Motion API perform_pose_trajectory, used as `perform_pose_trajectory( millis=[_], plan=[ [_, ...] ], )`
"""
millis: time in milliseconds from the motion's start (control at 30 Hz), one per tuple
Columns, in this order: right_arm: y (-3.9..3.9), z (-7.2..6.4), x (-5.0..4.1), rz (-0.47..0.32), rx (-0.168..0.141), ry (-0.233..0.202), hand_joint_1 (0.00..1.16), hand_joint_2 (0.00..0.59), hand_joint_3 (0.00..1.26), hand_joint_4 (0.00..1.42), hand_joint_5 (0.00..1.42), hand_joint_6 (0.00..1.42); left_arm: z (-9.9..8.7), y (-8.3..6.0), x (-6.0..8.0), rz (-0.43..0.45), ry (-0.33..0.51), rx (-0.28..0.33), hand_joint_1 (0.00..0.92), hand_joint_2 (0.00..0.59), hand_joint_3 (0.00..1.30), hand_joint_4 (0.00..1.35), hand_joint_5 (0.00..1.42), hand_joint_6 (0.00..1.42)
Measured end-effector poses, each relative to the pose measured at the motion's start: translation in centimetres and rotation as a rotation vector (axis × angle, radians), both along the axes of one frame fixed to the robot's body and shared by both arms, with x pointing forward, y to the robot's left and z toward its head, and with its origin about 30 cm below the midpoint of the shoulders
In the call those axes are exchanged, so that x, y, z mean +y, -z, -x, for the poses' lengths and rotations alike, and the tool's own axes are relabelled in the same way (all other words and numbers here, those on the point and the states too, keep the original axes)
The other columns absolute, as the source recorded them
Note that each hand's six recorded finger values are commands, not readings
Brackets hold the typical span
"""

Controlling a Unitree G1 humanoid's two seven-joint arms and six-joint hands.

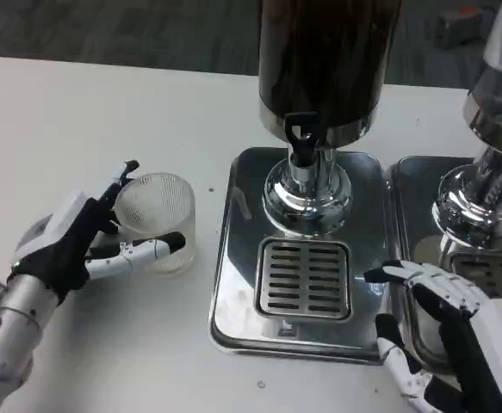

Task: Grasp the cup under the faucet to collect the drink, then remove the cup.

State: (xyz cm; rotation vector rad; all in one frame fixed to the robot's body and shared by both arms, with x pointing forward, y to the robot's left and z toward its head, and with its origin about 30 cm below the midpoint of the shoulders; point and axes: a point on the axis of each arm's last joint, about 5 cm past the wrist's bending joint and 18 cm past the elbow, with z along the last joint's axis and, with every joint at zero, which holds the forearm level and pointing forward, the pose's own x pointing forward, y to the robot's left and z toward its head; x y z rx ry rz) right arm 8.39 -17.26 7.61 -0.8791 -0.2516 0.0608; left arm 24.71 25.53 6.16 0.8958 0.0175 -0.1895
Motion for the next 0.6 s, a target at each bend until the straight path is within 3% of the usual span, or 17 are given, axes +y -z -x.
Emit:
perform_pose_trajectory(
  millis=[333, 467, 600],
  plan=[
    [0.1, 0.5, -0.1, -0.007, 0.016, 0.018, 0.45, 0.53, 0.39, 0.27, 0.24, 0.22, -0.1, 0.7, -1.3, 0.02, -0.063, -0.041, 0.332, 0.078, 0.29, 0.35, 0.71, 0.96],
    [0.08, 0.6, -0.1, -0.011, 0.017, 0.027, 0.45, 0.534, 0.4, 0.28, 0.24, 0.22, -0.1, 1.1, -1.9, 0.007, -0.085, -0.063, 0.379, 0.099, 0.36, 0.46, 0.83, 1.14],
    [0.08, 0.7, -0.15, -0.017, 0.02, 0.038, 0.45, 0.537, 0.4, 0.28, 0.24, 0.22, 0.0, 1.5, -2.3, -0.013, -0.104, -0.077, 0.412, 0.105, 0.52, 0.65, 1.01, 1.33]
  ],
)
